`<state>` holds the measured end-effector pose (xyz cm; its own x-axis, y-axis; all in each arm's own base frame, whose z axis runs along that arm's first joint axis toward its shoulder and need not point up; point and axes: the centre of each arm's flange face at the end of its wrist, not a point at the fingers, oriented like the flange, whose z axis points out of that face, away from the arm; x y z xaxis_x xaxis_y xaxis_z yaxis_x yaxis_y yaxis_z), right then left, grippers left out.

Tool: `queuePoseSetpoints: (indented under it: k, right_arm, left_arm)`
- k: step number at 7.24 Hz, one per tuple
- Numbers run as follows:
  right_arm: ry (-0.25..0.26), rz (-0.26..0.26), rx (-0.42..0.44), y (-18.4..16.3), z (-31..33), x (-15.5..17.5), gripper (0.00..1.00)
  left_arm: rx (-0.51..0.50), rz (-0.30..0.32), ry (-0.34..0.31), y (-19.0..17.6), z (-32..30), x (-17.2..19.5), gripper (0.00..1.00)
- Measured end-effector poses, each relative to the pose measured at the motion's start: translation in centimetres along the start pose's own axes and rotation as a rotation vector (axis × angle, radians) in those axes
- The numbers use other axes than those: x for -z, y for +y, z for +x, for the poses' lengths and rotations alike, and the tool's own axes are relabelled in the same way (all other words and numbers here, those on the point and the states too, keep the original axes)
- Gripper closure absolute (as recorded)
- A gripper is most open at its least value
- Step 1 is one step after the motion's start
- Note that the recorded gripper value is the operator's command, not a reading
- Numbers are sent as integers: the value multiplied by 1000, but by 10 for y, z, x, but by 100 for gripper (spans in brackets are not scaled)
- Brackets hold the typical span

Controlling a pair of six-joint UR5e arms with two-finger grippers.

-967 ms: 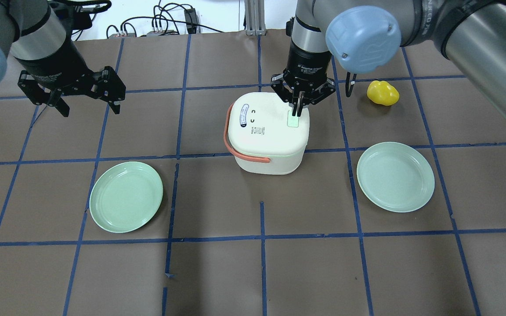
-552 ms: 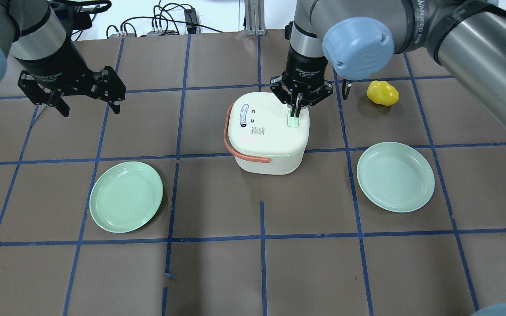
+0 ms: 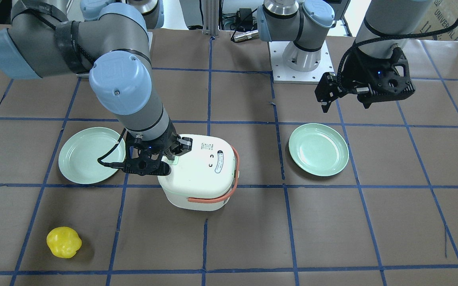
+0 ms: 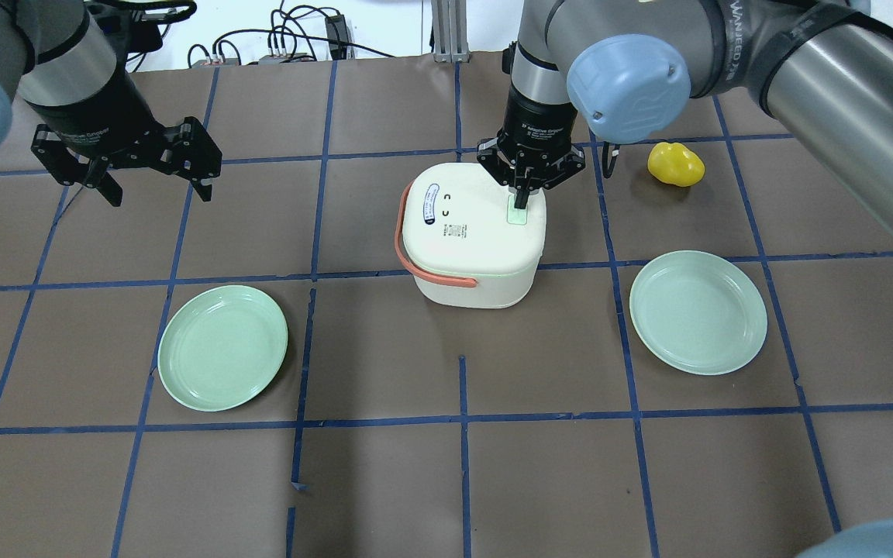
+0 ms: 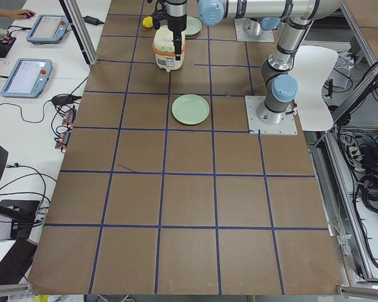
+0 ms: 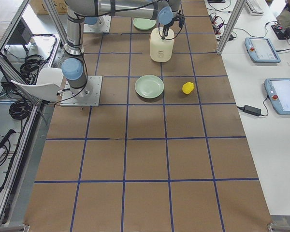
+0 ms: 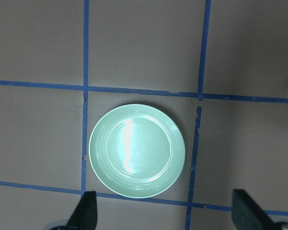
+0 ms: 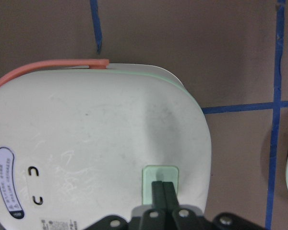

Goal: Press rice cooker button

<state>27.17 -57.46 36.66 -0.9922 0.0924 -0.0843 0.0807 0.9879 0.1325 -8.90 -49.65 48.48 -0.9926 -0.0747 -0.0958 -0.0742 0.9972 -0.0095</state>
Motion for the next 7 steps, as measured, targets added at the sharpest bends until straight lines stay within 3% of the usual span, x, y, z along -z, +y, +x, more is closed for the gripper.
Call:
queuePoseSetpoints:
  k: [5, 6, 7]
  right_arm:
    - [3, -9, 2, -3, -2, -8, 87]
    - [3, -9, 2, -3, -2, -8, 83]
    - [2, -4, 1, -3, -2, -5, 63]
  left_arm:
    - [0, 0, -1, 0, 0, 0, 0]
    - [0, 0, -1, 0, 0, 0, 0]
    - [0, 0, 0, 0, 0, 0, 0]
